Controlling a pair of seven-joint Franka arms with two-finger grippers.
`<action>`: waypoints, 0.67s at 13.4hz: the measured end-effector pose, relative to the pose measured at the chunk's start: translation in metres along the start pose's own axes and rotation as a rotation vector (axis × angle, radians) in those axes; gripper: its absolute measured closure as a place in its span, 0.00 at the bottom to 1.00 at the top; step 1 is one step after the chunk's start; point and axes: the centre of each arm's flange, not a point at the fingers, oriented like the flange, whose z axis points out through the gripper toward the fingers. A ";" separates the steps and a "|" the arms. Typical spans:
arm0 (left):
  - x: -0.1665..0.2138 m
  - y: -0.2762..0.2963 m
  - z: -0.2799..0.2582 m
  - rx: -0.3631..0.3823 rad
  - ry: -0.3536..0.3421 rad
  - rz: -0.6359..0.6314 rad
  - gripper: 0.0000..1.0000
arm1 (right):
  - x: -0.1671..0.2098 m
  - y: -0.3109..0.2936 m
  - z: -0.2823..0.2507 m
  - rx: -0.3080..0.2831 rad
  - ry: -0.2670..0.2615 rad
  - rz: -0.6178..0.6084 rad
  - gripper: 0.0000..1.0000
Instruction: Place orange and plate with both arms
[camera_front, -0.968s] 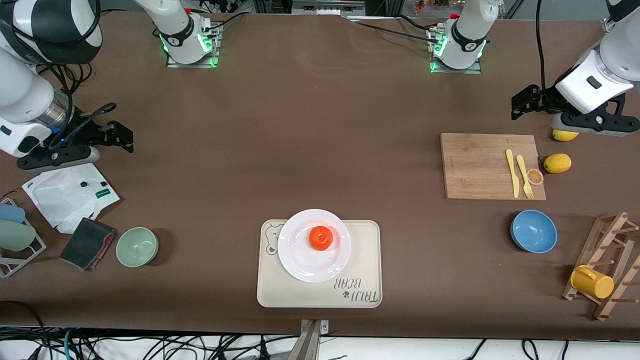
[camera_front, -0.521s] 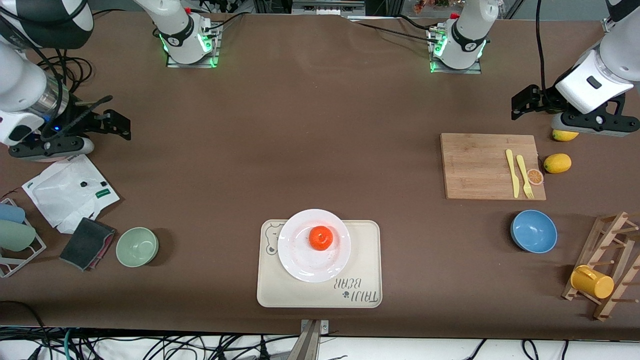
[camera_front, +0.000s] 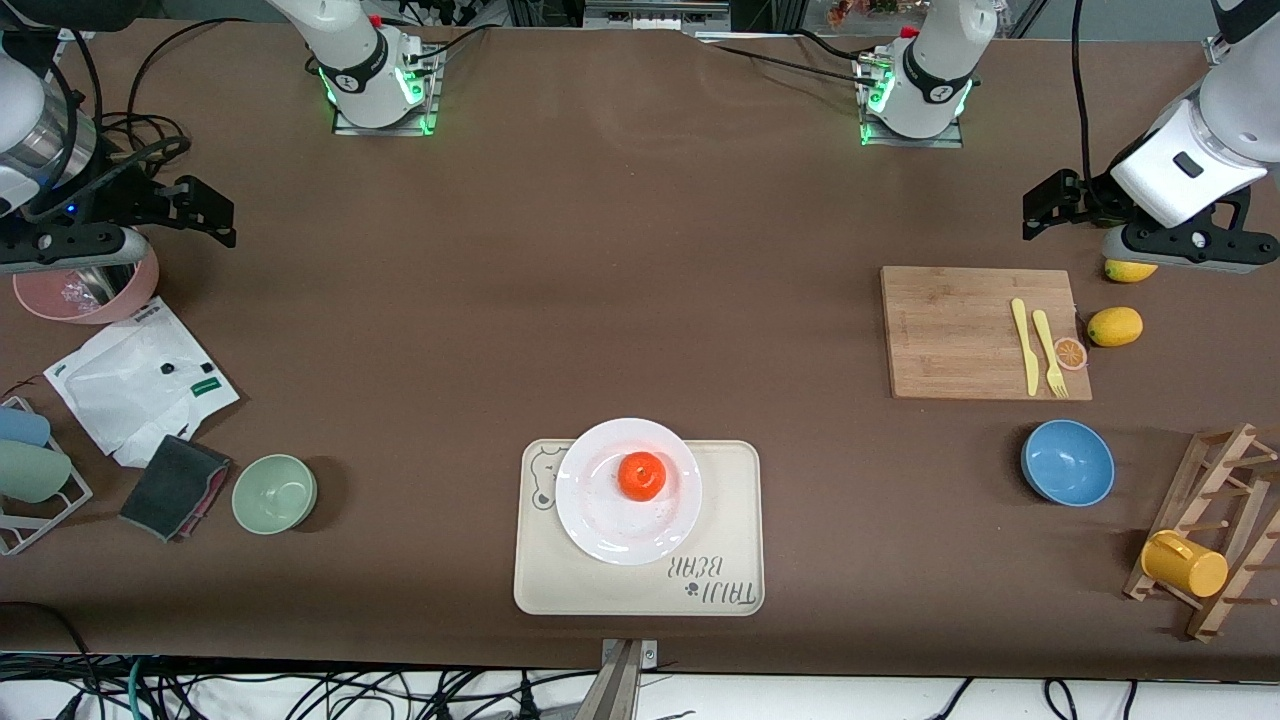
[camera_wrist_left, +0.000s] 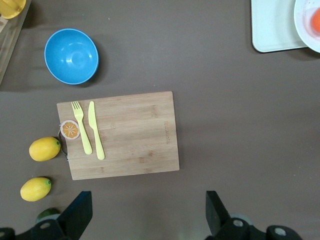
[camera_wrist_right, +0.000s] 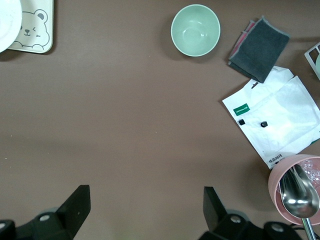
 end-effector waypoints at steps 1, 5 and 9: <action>0.000 0.000 0.000 0.000 0.000 0.000 0.00 | 0.000 0.002 0.000 0.000 0.000 0.003 0.00; 0.000 0.000 0.000 0.000 0.000 0.000 0.00 | 0.000 -0.002 0.000 0.000 0.000 -0.003 0.00; 0.000 0.000 0.000 0.000 0.000 0.000 0.00 | 0.001 -0.003 0.001 0.000 -0.001 -0.004 0.00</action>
